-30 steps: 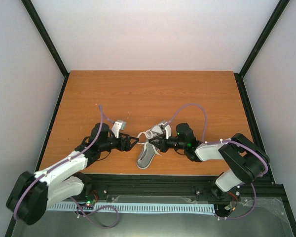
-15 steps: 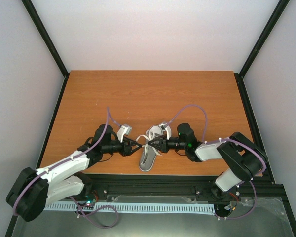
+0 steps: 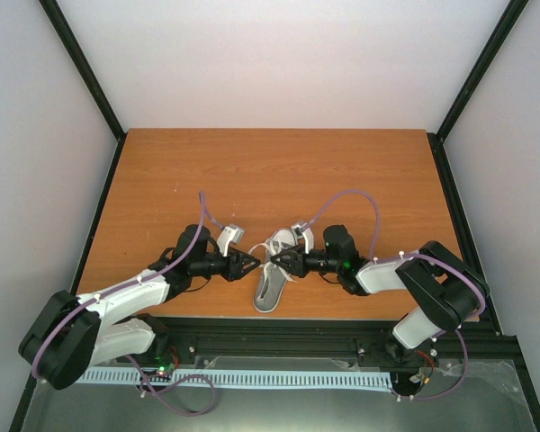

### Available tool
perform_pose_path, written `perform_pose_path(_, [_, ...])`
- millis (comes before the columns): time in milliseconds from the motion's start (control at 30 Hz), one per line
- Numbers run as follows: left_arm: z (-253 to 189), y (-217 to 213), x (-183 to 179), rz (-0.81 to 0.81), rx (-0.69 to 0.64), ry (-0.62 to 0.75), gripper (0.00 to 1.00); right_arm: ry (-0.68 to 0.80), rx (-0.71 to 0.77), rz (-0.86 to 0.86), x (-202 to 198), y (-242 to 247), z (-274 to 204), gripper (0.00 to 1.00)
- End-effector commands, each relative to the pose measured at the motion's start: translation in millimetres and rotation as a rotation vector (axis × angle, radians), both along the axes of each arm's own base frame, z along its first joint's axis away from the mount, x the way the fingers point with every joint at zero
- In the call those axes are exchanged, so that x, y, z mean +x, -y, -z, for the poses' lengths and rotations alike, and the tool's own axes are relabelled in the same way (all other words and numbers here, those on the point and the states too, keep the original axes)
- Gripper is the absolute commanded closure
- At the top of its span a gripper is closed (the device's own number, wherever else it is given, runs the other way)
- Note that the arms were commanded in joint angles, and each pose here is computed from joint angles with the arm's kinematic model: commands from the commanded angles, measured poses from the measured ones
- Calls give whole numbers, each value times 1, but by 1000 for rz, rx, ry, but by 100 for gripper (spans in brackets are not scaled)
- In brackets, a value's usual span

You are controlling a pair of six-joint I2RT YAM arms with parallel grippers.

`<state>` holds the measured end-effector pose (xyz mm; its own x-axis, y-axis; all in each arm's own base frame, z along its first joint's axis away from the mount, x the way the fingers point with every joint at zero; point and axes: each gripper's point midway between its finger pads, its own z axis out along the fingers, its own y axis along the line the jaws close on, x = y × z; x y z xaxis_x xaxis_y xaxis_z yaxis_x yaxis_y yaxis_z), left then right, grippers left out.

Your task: Tie the shoes

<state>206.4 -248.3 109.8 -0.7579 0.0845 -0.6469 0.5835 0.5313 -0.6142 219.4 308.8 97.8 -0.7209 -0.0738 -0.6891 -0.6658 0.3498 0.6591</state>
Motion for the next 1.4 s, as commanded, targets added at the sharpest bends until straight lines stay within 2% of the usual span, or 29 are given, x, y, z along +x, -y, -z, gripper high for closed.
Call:
perform_pose_path(0, [-26, 10, 7, 26, -54, 74, 63, 53, 13, 24, 7, 2, -9, 74])
perform_pose_path(133, [-26, 10, 9, 16, -51, 70, 65, 57, 11, 31, 9, 2, -10, 77])
perform_pose_path(233, [-22, 5, 15, -32, -26, 66, 70, 62, 5, 47, 11, 4, -10, 88])
perform_pose_path(433, [-25, 11, 15, -5, -60, 71, 67, 56, 10, 52, 8, 7, -11, 97])
perform_pose_path(633, [-31, 36, 14, 120, -70, 132, 68, 56, 25, 62, 4, 11, -14, 97])
perform_pose_path(900, [-6, 54, 21, 227, 8, 109, 74, 55, 28, 59, 4, 12, -14, 97])
perform_pose_path(1233, [10, 61, 21, 276, 14, 87, 68, 53, 36, 63, 3, 14, -14, 97])
perform_pose_path(1367, [12, 61, 18, 287, 3, 83, 61, 46, 49, 81, 5, 18, -15, 97])
